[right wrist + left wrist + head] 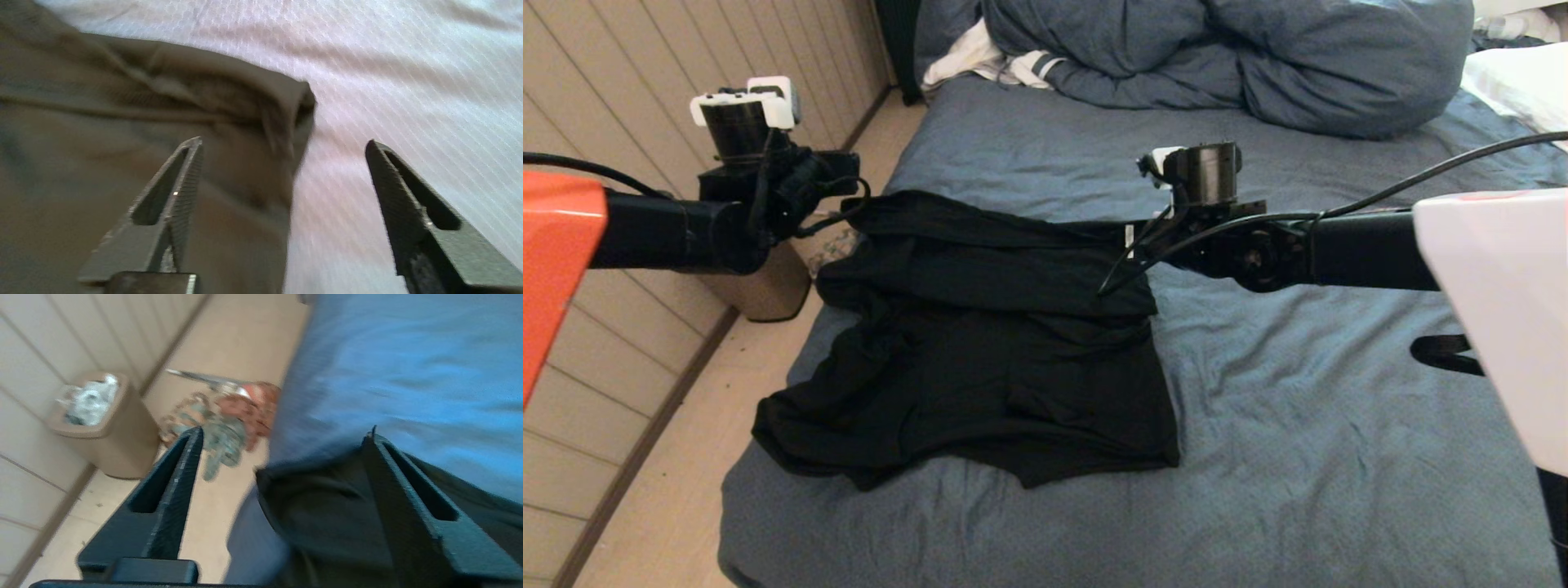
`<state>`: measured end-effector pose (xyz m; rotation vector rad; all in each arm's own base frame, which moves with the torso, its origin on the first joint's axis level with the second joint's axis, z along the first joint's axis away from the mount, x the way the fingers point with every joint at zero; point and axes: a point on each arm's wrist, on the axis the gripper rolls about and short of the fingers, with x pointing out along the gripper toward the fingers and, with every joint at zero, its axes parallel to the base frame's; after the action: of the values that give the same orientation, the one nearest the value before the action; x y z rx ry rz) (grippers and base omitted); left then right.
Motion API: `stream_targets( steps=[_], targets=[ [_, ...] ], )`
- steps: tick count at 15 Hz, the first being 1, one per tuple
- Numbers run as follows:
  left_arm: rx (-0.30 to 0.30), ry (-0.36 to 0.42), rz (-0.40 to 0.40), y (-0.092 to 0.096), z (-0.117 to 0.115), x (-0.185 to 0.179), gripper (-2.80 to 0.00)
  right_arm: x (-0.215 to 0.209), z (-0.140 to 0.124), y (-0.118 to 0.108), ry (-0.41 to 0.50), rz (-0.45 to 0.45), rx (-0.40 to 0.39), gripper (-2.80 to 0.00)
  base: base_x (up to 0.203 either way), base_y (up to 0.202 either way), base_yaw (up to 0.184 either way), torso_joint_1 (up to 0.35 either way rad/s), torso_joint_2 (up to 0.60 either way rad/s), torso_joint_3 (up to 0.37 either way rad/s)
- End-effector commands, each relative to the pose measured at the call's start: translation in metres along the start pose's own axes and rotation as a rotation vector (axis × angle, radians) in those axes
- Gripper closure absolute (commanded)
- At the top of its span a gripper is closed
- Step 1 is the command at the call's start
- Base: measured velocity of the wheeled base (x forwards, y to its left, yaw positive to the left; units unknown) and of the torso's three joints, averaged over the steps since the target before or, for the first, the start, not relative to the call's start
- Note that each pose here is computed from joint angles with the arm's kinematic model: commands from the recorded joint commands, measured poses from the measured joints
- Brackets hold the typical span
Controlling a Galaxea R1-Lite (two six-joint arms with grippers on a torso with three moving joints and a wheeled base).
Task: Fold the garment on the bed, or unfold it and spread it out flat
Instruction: Unford the black T-shirt
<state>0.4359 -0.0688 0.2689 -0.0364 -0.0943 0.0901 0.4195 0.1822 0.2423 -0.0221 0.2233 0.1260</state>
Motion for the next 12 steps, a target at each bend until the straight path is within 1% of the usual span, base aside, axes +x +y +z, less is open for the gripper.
stream_targets(
  steps=[1,2,3,4,5,6,8,10,12],
  targets=[
    [-0.035,-0.039,-0.041,0.01,0.058,-0.051,-2.8,-0.049,0.035,-0.01,0.018,0.016,0.028,-2.8,0.0,0.0,0.0,0.0,0.0,0.0],
    [-0.065,0.0,-0.077,0.015,0.072,-0.07,-2.8,-0.066,0.043,-0.014,0.045,0.027,0.046,-2.8,0.0,0.0,0.0,0.0,0.0,0.0],
    [-0.116,0.061,-0.116,0.023,0.083,-0.091,-2.8,-0.08,0.047,-0.019,0.078,0.03,0.066,-2.8,0.0,0.0,0.0,0.0,0.0,0.0],
    [-0.168,0.117,-0.149,0.034,0.09,-0.109,-2.8,-0.093,0.048,-0.023,0.11,0.028,0.081,-2.8,0.0,0.0,0.0,0.0,0.0,0.0],
    [-0.207,0.188,-0.18,0.045,0.089,-0.127,-2.8,-0.106,0.046,-0.027,0.145,0.031,0.093,-2.8,0.0,0.0,0.0,0.0,0.0,0.0],
    [-0.231,0.272,-0.191,0.053,0.076,-0.14,0.0,-0.118,0.039,-0.03,0.188,0.049,0.101,0.0,0.0,0.0,0.0,0.0,0.0,0.0],
    [-0.255,0.422,-0.191,0.063,0.043,-0.164,0.0,-0.144,0.024,-0.035,0.272,0.091,0.121,0.0,0.0,0.0,0.0,0.0,0.0,0.0],
    [-0.264,0.555,-0.182,0.069,0.009,-0.187,0.0,-0.165,0.002,-0.04,0.418,0.111,0.121,0.0,0.0,0.0,0.0,0.0,0.0,0.0],
    [-0.275,0.645,-0.197,0.072,-0.018,-0.202,0.0,-0.178,-0.016,-0.041,0.508,0.176,0.156,0.0,0.0,0.0,0.0,0.0,0.0,0.0]
  ],
)
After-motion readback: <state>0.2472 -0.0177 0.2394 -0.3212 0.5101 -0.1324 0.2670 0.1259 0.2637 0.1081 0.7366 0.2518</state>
